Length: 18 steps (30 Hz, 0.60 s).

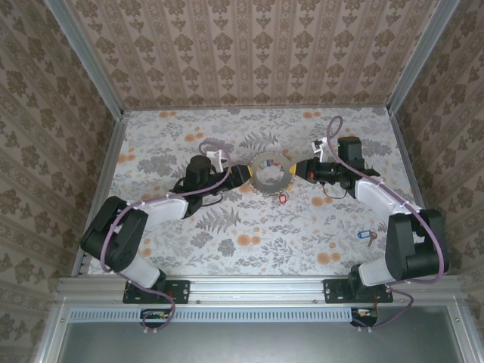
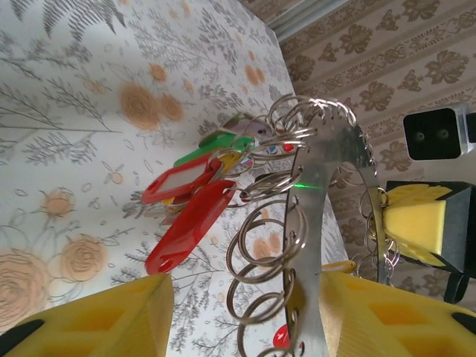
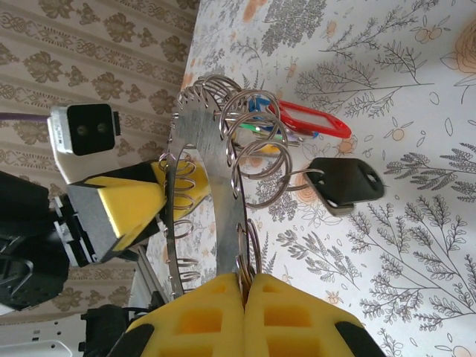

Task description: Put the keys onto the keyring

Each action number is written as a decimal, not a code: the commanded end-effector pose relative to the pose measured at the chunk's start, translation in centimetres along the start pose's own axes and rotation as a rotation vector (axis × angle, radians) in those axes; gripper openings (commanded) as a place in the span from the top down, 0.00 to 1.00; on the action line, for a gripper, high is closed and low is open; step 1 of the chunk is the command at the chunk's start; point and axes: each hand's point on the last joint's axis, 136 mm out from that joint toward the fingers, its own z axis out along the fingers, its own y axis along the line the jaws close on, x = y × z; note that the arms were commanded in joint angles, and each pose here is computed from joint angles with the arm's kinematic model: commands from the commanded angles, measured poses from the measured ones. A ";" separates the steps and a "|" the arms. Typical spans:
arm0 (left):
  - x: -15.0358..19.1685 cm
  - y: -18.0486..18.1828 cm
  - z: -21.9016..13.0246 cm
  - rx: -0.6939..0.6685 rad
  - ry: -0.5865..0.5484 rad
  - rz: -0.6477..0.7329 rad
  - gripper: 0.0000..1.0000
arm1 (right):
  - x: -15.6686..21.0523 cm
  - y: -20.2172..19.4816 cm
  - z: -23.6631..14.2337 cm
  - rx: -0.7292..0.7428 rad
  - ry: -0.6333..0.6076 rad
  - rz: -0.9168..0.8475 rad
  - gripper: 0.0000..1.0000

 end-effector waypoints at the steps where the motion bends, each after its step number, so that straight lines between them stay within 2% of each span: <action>1: -1.1 -3.4 0.8 0.134 -0.008 -0.011 0.47 | -0.8 2.7 -0.9 -0.083 -0.020 -0.054 1.00; 4: -1.4 -4.0 1.2 0.169 -0.016 -0.021 0.51 | -0.7 2.8 -0.8 -0.088 -0.015 -0.054 1.00; 8: -1.7 -4.6 1.7 0.201 -0.015 -0.025 0.61 | -0.7 3.1 -0.8 -0.099 -0.009 -0.056 1.00; 13: -2.6 -5.8 1.5 0.252 -0.040 -0.018 0.88 | -0.9 4.2 -1.5 -0.104 -0.027 -0.091 0.98; 16: -3.5 -7.0 0.8 0.283 -0.068 0.004 0.98 | -1.1 4.5 -2.1 -0.076 -0.047 -0.119 0.94; 18: -4.2 -8.0 0.1 0.302 -0.085 0.030 1.00 | -1.2 4.7 -2.6 -0.047 -0.061 -0.147 0.89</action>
